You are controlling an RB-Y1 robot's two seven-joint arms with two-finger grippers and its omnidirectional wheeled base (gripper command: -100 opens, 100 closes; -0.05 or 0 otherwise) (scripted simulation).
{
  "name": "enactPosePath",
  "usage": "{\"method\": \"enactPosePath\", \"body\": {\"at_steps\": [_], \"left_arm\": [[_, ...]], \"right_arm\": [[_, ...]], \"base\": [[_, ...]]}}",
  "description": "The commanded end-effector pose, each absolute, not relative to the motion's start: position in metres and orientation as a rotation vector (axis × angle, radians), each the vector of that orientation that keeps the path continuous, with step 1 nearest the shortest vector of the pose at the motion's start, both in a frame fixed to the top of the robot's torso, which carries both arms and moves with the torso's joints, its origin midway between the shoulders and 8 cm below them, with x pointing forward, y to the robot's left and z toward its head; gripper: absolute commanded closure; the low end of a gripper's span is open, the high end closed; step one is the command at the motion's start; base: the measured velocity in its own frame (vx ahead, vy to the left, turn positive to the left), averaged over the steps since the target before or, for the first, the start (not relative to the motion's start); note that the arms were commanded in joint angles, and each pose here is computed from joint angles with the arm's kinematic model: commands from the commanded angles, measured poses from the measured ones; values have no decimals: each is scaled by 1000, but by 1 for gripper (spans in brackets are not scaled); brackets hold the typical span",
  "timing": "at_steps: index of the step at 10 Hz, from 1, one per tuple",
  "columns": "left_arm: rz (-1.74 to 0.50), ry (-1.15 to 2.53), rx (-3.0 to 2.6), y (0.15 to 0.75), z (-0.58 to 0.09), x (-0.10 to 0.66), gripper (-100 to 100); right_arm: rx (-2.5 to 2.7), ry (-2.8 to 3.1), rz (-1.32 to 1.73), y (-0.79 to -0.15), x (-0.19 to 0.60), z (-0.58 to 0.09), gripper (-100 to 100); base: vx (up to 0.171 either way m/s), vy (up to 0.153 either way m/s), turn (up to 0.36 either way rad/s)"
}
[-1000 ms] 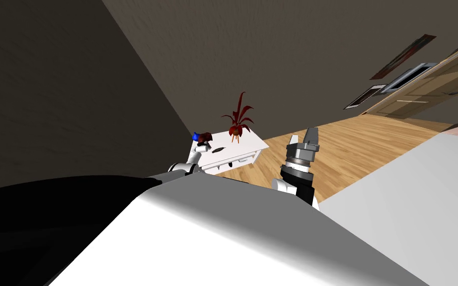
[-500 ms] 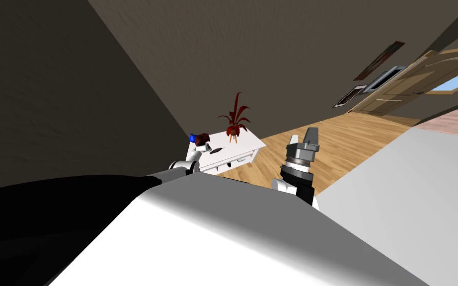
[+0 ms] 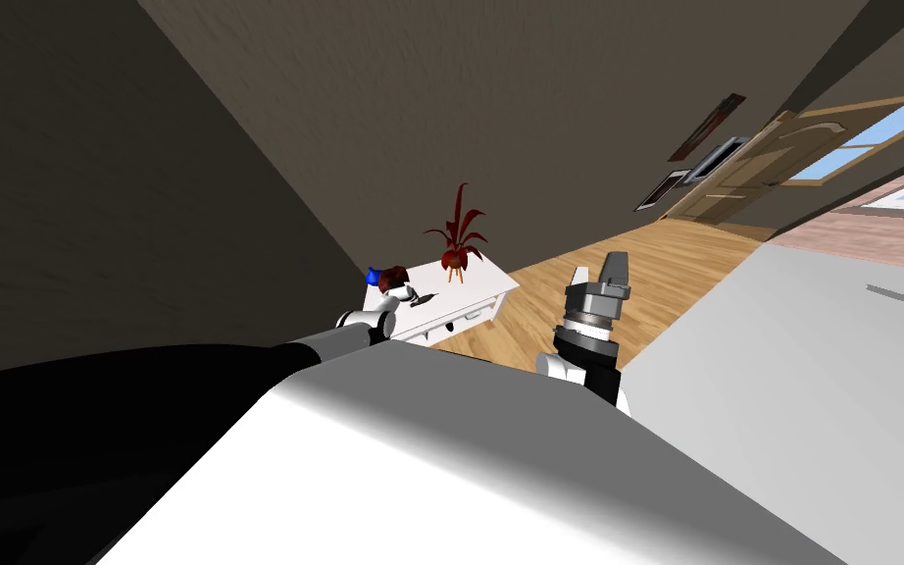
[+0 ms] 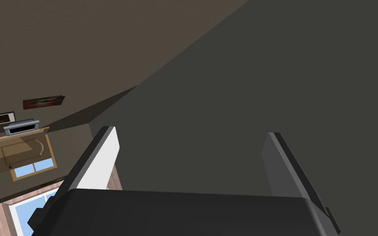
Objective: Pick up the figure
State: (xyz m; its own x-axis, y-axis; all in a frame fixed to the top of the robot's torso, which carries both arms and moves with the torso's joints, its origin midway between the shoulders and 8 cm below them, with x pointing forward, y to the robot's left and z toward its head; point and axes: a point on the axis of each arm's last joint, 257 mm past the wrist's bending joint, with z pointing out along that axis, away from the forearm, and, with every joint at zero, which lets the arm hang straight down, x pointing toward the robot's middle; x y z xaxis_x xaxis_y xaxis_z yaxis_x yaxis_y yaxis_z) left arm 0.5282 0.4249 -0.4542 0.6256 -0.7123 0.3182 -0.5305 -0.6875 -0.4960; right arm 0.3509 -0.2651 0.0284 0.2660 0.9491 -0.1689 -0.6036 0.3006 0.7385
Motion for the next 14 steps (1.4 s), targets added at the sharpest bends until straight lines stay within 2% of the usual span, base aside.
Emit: {"method": "enactPosePath", "body": {"at_steps": [1, 10, 13, 14], "left_arm": [[-674, 995, -2558, 419, -463, 518, -100], [-498, 1022, -2778, 395, -498, 469, -100], [-632, 1027, -2674, 402, -456, 515, -100], [-597, 1022, -2701, 401, -469, 503, -100]], "right_arm": [[612, 676, 1141, -265, 351, 28, 0], [612, 677, 1141, -265, 351, 28, 0], [612, 676, 1141, -265, 351, 28, 0], [612, 676, 1141, -265, 351, 28, 0]], "base": [[28, 18, -98], [45, 33, -83], [11, 14, 1], [-5, -7, -7]]}}
